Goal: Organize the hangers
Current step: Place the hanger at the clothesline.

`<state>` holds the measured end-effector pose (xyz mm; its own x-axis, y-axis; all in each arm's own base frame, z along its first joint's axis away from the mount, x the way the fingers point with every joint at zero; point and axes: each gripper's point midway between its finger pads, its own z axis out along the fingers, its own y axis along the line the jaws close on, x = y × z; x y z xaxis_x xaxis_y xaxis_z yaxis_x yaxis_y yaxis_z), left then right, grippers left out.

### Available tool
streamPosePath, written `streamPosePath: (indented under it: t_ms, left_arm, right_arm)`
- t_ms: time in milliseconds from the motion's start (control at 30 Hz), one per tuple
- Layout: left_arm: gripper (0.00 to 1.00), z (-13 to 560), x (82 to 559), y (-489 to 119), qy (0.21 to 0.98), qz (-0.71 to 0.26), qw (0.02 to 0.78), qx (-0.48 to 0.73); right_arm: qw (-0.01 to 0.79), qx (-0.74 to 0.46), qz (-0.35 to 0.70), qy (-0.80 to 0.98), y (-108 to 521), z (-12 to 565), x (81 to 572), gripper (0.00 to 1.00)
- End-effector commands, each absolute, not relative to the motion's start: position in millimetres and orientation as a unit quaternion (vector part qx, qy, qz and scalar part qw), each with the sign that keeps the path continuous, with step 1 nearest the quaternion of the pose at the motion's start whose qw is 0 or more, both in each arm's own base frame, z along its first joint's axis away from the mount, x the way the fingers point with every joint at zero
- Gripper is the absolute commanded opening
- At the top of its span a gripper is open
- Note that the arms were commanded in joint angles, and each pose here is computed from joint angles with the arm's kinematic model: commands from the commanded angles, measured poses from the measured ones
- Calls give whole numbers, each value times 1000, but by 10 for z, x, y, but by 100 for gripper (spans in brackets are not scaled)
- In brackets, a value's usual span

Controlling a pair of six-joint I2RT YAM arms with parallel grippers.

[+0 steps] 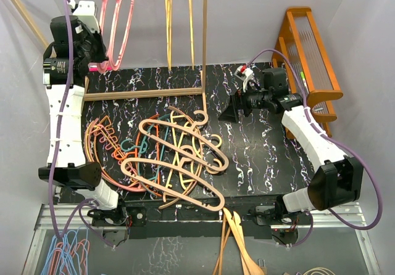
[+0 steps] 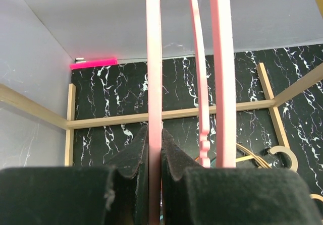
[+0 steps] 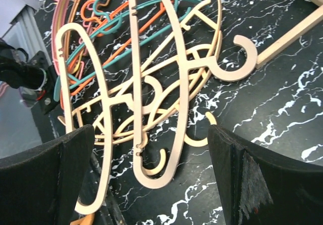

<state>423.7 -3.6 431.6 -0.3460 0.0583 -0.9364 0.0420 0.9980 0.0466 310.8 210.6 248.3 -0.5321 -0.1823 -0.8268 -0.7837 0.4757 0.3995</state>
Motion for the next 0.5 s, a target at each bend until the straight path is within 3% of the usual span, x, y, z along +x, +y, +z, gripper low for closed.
streamPosePath:
  t_ms: [0, 200, 467]
  left_arm:
    - [0, 4535, 4225, 24, 802, 2, 597, 24]
    - [0, 4673, 4320, 42, 788, -7, 616, 19]
    - [0, 4380, 4444, 57, 812, -25, 583, 21]
  right_arm:
    - [447, -346, 370, 737, 2087, 2717, 3344, 99]
    - [397, -342, 404, 750, 2163, 2649, 3332, 99]
    - [358, -346, 438, 748, 2223, 2614, 3288, 99]
